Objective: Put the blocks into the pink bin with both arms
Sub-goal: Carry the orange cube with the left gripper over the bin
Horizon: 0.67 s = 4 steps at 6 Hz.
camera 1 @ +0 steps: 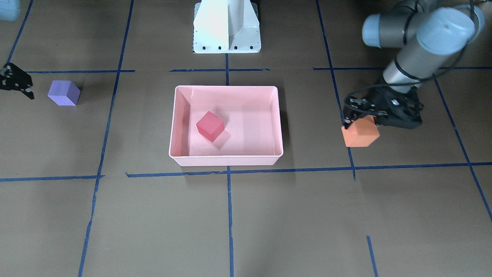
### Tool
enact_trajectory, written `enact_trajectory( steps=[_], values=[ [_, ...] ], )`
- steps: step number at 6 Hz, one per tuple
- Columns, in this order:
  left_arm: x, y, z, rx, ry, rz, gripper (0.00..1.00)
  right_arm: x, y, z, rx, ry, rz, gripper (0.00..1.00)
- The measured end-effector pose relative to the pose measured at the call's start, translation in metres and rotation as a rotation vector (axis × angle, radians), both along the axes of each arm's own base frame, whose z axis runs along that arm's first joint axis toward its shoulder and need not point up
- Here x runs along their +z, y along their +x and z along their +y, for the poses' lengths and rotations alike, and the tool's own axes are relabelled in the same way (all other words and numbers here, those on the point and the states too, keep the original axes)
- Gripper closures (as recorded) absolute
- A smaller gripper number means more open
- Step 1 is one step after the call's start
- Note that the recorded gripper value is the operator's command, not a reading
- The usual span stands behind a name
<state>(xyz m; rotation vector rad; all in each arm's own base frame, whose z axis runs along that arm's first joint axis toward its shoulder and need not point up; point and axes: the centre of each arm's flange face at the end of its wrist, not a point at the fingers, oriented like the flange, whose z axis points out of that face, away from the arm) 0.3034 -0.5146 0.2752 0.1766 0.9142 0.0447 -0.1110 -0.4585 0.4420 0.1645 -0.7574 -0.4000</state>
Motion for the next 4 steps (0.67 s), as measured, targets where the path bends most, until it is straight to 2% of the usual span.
enact_trajectory(
  steps=[1, 3, 4],
  values=[
    [-0.055, 0.036, 0.034, -0.003, -0.028, -0.01, 0.57, 0.032, 0.018, 0.03, 0.017, 0.011, -0.015, 0.0],
    [-0.111, 0.128, 0.109, 0.0, -0.042, -0.017, 0.53, 0.067, 0.028, 0.069, 0.153, -0.04, -0.07, 0.0],
    [-0.117, 0.169, 0.14, 0.004, -0.035, -0.034, 0.01, 0.071, 0.012, 0.082, 0.207, -0.087, -0.092, 0.0]
  ],
)
